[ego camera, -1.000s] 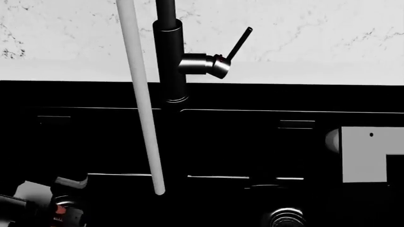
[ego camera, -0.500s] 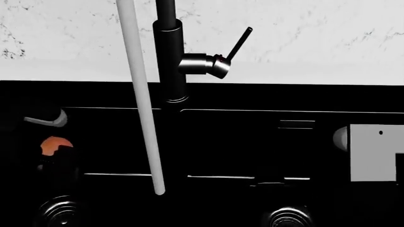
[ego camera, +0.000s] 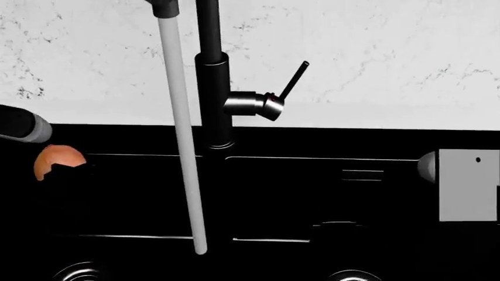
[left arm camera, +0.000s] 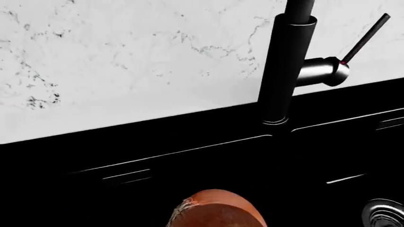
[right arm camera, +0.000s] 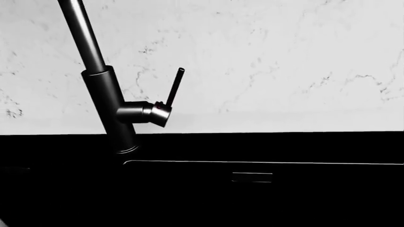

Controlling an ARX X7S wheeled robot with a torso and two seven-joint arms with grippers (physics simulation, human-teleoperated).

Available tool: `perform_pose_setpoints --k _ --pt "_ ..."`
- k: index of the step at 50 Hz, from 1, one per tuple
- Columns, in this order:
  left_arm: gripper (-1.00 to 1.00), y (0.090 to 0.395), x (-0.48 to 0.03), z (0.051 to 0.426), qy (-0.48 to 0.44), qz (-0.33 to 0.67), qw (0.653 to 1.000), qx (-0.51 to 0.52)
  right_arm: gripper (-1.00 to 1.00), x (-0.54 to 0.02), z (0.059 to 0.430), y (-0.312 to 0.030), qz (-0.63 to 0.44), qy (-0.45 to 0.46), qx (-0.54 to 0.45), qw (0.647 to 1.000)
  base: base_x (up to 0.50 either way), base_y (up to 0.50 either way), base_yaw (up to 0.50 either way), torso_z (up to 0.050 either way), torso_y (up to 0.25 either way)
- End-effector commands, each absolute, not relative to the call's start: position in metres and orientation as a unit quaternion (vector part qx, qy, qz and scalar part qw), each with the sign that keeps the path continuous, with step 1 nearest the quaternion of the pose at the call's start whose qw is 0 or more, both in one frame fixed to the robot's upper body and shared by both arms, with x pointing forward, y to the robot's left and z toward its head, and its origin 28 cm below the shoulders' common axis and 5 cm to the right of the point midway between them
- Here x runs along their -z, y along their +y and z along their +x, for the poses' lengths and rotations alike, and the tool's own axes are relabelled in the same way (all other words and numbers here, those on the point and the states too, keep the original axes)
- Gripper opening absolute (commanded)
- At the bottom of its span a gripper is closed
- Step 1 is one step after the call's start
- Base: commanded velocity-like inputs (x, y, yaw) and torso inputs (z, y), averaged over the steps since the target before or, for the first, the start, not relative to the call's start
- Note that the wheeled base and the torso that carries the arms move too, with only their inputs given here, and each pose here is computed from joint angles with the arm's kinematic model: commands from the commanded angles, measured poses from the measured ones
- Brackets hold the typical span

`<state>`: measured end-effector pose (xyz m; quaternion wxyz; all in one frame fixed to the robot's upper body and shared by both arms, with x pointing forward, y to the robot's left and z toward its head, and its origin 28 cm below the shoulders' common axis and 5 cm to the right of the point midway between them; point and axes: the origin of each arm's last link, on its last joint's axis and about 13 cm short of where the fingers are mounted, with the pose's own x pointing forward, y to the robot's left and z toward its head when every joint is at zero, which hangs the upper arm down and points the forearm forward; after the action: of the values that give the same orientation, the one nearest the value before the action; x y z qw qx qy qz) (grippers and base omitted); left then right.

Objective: Pick the broccolis and asparaguss from the sink and place them in one bowl. Place the onion in the other bowl. Then turn off the sink faucet.

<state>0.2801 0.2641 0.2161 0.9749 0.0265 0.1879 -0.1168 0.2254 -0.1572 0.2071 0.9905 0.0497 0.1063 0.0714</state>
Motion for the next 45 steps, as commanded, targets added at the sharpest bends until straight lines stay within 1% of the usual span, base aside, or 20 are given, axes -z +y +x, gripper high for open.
perform_pose_setpoints --k 1,3,4,5,6,8,9,12,24,36,45 --pt "-1.0 0.265 -0.223 0.273 0.165 0.011 0.98 0.112 1.0 -0.21 0.225 -0.155 0.045 0.091 -0.075 0.992 0.0 0.0 0.0 0.0 0.133" --pt "-1.0 0.265 -0.227 0.271 0.133 0.039 0.985 0.106 1.0 -0.213 0.225 -0.155 0.04 0.073 -0.073 0.994 0.0 0.0 0.0 0.0 0.094" --pt "-1.0 0.264 -0.231 0.271 0.126 0.022 0.987 0.102 1.0 -0.213 0.225 -0.154 0.044 0.07 -0.072 0.994 0.0 0.0 0.0 0.0 0.057" --pt "-1.0 0.262 -0.233 0.27 0.122 0.021 0.987 0.103 1.0 -0.212 0.225 -0.154 0.042 0.068 -0.073 0.994 0.0 0.0 0.0 0.0 0.0" --pt "-1.0 0.262 -0.233 0.268 0.099 0.038 0.989 0.101 1.0 -0.213 0.225 -0.154 0.036 0.067 -0.071 0.995 0.0 0.0 0.0 0.0 0.0" --pt "-1.0 0.258 -0.237 0.263 0.081 0.029 0.99 0.108 1.0 -0.214 0.223 -0.153 0.035 0.059 -0.068 0.995 0.0 0.0 0.0 0.0 0.0" --pt "-1.0 0.257 -0.238 0.26 0.068 0.054 0.99 0.112 1.0 -0.214 0.222 -0.153 0.034 0.059 -0.069 0.995 0.0 0.0 0.0 0.0 0.0" --pt "-1.0 0.253 -0.244 0.255 0.059 0.053 0.99 0.112 1.0 -0.213 0.218 -0.155 0.031 0.061 -0.064 0.996 0.0 0.0 0.0 0.0 0.0" --pt "-1.0 0.256 -0.243 0.249 0.068 0.048 0.99 0.114 1.0 -0.211 0.213 -0.155 0.03 0.076 -0.059 0.995 -0.32 0.0 0.0 0.0 0.0" --pt "-1.0 0.259 -0.243 0.246 0.073 0.041 0.99 0.115 1.0 -0.207 0.213 -0.154 0.036 0.076 -0.06 0.995 -0.45 0.0 0.0 0.0 0.0" --pt "-1.0 0.258 -0.242 0.245 0.075 0.039 0.99 0.116 1.0 -0.207 0.209 -0.153 0.037 0.071 -0.058 0.995 -0.5 -0.2 0.0 0.0 0.0"
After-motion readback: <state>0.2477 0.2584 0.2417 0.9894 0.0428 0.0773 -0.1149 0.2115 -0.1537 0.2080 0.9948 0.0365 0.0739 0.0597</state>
